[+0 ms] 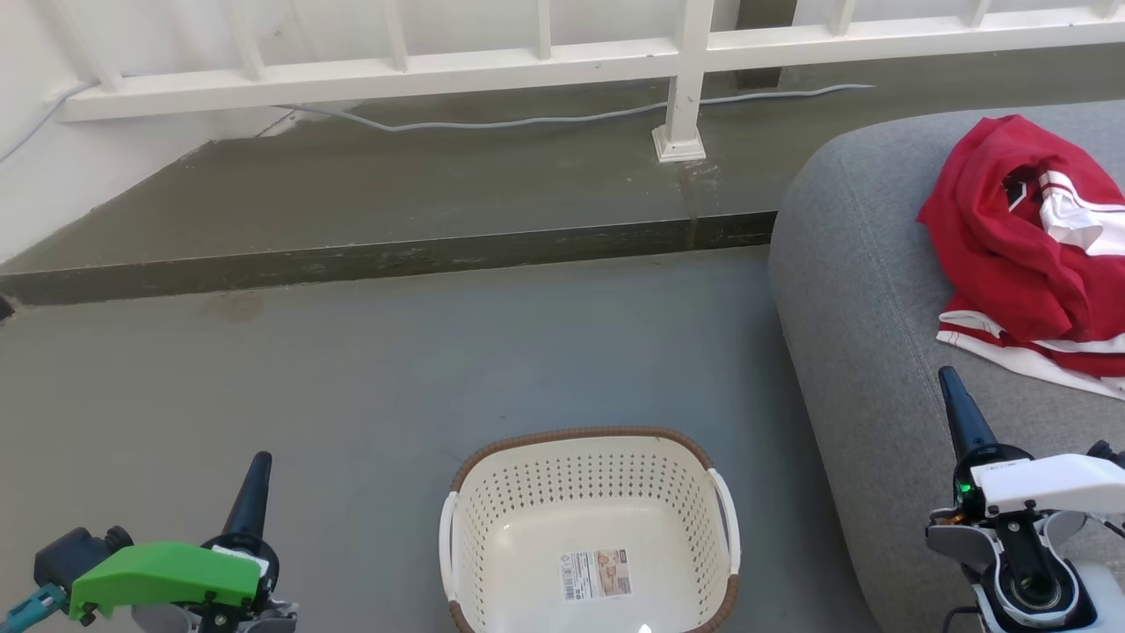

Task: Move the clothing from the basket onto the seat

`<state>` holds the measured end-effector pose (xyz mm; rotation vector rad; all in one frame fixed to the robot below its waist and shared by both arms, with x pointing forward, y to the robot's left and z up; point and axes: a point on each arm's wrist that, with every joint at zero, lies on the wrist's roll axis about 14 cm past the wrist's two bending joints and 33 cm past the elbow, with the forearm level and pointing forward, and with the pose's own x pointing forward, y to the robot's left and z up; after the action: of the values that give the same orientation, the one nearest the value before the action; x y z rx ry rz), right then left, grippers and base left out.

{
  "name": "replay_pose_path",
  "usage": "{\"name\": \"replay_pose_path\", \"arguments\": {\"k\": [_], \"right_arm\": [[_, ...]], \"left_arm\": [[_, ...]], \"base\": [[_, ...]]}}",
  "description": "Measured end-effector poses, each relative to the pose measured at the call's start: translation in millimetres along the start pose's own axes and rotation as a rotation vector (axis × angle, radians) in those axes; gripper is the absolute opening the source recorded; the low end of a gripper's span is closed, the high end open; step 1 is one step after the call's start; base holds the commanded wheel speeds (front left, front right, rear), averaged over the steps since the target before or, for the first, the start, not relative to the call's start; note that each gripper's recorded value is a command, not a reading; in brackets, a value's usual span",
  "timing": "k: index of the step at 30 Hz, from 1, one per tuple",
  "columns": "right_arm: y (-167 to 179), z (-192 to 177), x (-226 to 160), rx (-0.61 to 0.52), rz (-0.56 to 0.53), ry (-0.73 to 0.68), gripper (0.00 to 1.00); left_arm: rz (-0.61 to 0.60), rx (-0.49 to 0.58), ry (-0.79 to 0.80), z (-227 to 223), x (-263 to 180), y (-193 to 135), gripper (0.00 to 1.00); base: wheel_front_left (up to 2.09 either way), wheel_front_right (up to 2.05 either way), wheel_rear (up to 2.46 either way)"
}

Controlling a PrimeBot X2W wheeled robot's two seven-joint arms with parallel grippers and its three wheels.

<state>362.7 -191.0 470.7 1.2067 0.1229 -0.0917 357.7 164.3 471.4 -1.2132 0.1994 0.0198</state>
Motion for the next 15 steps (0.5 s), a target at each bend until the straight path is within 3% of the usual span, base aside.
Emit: {"name": "replay_pose_path", "arguments": {"k": [15], "right_arm": [[-1.2,7.8,4.1,0.210,0.010,-0.012,0.00]], "left_arm": [[-0.025,-0.205,-0.036,12.9,5.4,0.7,0.00]], "base": [[0.00,0.00,0.00]]}}
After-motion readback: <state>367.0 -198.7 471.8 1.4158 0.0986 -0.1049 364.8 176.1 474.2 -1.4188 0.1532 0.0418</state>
